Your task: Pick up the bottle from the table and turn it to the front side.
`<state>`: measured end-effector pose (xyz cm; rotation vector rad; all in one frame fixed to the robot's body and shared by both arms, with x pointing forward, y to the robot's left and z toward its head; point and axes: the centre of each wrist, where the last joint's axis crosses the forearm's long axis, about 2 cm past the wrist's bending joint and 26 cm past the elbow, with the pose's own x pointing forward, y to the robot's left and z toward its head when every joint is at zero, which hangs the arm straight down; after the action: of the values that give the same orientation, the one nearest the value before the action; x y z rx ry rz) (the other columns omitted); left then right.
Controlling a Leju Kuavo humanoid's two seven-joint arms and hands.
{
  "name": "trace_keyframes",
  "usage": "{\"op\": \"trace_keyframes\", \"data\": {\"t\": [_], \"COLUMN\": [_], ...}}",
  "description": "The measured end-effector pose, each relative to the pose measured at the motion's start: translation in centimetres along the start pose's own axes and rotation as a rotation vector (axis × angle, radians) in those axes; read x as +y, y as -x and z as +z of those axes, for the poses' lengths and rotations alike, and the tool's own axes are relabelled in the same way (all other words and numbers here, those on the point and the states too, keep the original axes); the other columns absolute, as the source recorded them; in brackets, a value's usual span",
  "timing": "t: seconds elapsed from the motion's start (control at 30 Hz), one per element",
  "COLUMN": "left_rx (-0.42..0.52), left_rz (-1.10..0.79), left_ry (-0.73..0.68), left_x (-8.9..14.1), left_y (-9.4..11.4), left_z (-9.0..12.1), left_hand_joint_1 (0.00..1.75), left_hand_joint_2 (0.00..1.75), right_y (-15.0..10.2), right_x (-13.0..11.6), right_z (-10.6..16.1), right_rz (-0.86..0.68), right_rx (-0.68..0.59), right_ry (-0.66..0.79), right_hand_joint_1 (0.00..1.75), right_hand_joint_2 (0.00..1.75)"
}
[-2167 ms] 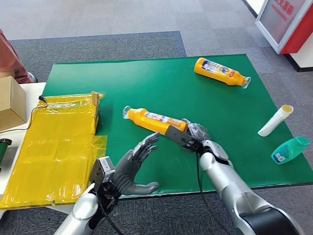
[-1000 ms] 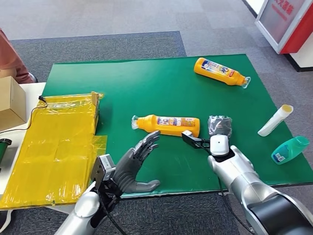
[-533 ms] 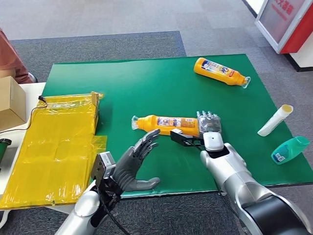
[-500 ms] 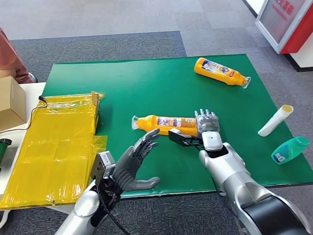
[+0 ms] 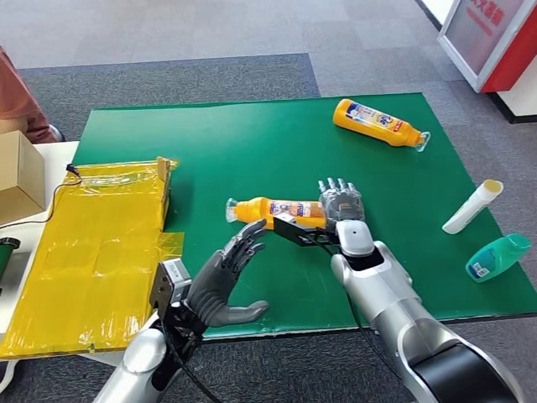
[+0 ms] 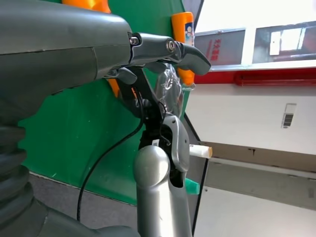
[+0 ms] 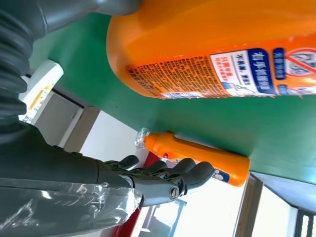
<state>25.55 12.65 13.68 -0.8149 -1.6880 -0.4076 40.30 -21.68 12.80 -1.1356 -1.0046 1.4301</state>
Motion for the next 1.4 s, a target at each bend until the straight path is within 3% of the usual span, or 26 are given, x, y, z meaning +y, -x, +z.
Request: {"op": "trace_keyframes", "data": {"t": [0.87,1.0,1.4], "left_rx": [-0.038,-0.041,-0.032], "left_rz": [0.059,0.071,0.09], "left_ry": [0.06,0.083,0.108], "left_x": [-0.5,-0.8,-1.5], "left_y": [-0.6,-0.6,-0.2], "left_z": [-1.9,-2.2,-2.3], "left_hand_joint_1": [0.0,0.0,0.0], "left_hand_joint_2": [1.75,1.75,1.75], "right_y": [-3.6,-3.6,-3.3], "right_x": [-0.1,-0.1,-0.3], "right_z": [-0.5,-0.6,-0.9], "right_rz": [0.038,0.047,0.041], "right_rx": [0.01,0.023,0.019], "right_ry": [-0.158,-0.174,-0.158], "right_hand_joint_1": [0.0,1.72,1.75], "right_hand_joint_2": [1.75,1.75,1.75]}}
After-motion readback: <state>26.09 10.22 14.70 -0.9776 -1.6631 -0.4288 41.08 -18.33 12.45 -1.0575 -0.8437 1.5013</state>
